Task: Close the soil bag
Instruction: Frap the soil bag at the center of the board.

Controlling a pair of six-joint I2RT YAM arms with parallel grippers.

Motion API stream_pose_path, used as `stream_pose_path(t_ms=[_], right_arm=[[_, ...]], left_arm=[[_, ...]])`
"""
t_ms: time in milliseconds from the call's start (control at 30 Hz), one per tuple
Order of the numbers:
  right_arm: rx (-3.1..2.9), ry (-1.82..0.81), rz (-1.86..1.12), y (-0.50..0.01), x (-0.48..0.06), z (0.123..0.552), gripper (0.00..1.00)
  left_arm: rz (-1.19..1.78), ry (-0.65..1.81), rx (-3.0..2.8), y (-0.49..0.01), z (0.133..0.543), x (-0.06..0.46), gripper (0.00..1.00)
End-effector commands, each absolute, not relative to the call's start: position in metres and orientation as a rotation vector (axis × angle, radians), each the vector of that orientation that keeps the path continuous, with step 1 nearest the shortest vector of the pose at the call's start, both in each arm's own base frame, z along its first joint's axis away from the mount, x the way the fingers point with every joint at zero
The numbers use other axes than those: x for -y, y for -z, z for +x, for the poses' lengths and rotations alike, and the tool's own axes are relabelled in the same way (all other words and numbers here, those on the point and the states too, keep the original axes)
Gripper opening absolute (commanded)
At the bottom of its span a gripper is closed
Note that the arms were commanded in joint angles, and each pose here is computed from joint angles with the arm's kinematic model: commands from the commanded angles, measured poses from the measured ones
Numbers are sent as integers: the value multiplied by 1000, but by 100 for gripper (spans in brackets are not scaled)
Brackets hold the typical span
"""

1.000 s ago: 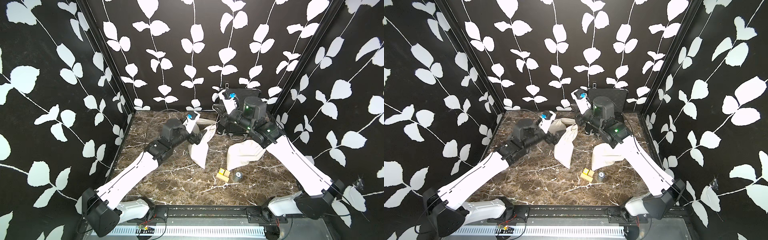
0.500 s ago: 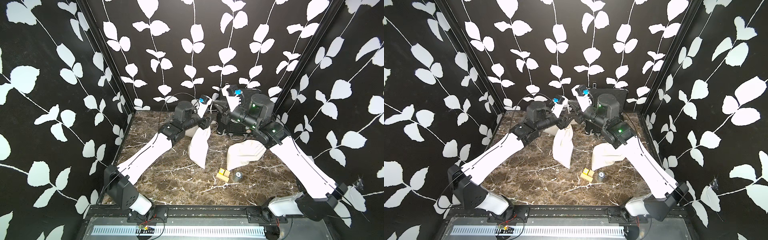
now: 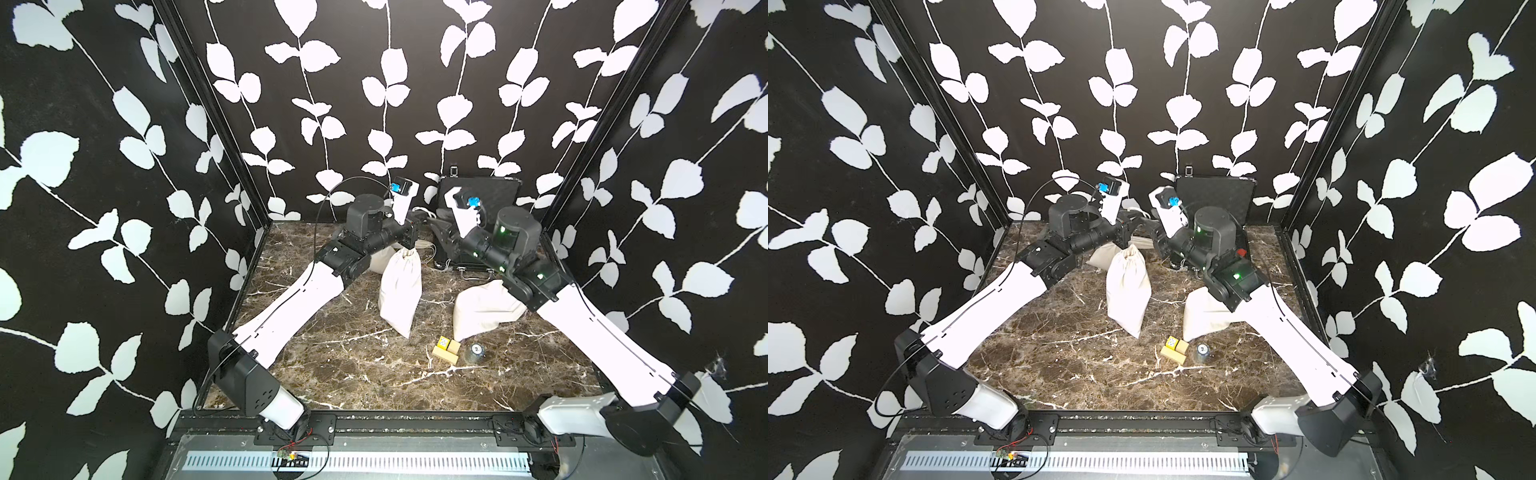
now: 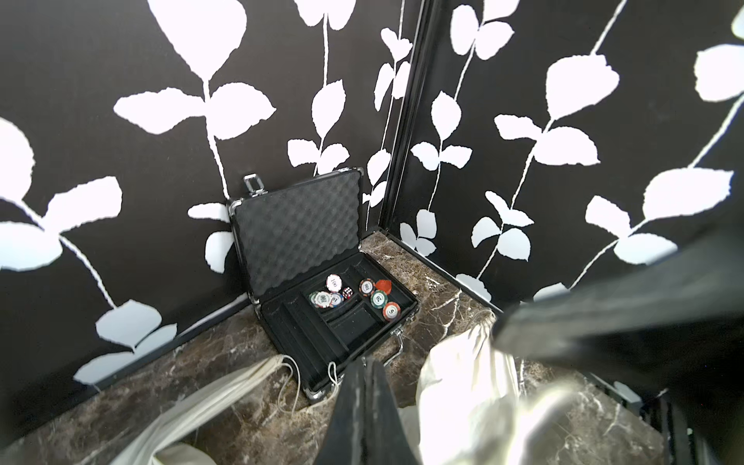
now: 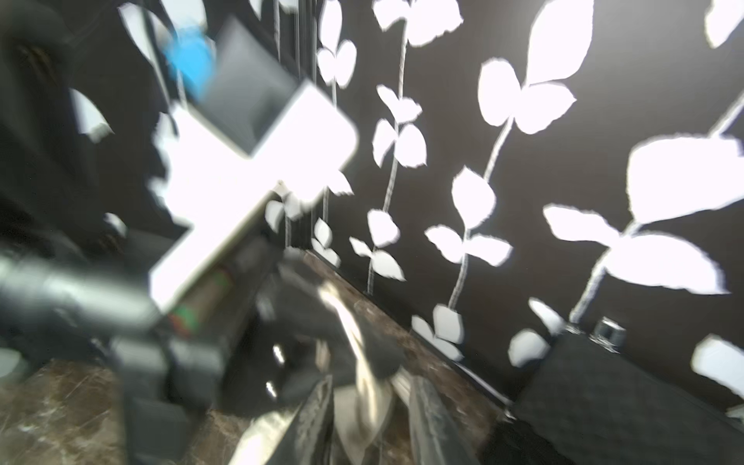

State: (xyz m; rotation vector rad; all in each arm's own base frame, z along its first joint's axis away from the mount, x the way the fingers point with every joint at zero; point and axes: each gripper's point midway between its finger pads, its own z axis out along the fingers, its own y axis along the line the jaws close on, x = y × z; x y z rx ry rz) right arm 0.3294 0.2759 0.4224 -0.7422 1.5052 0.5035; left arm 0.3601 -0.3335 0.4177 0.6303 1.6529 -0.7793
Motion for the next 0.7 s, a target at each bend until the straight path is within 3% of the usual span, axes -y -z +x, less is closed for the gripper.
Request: stream_pose_path(t_ms=[0,133,433,533,667], right_arm=[[-1448,-499,-676,-414,-271,326,46],[-1441,-580,-680,-383,-288,315,59],[-1355,-619,-605,-396,-323,326,69],[-1353,-600,-551,-404,-328,340,67],[-1376,-550,-485,-399,-330,360,51]], left_arm=[[515,827,-1603,-463,350,313,0],[483,870,-1626,-464,350,314,0],[454,939,-1608,-477,342,313,0],[446,946,-1605,-479,341,312,0],[447,955,-1594,-484,338,310,0]])
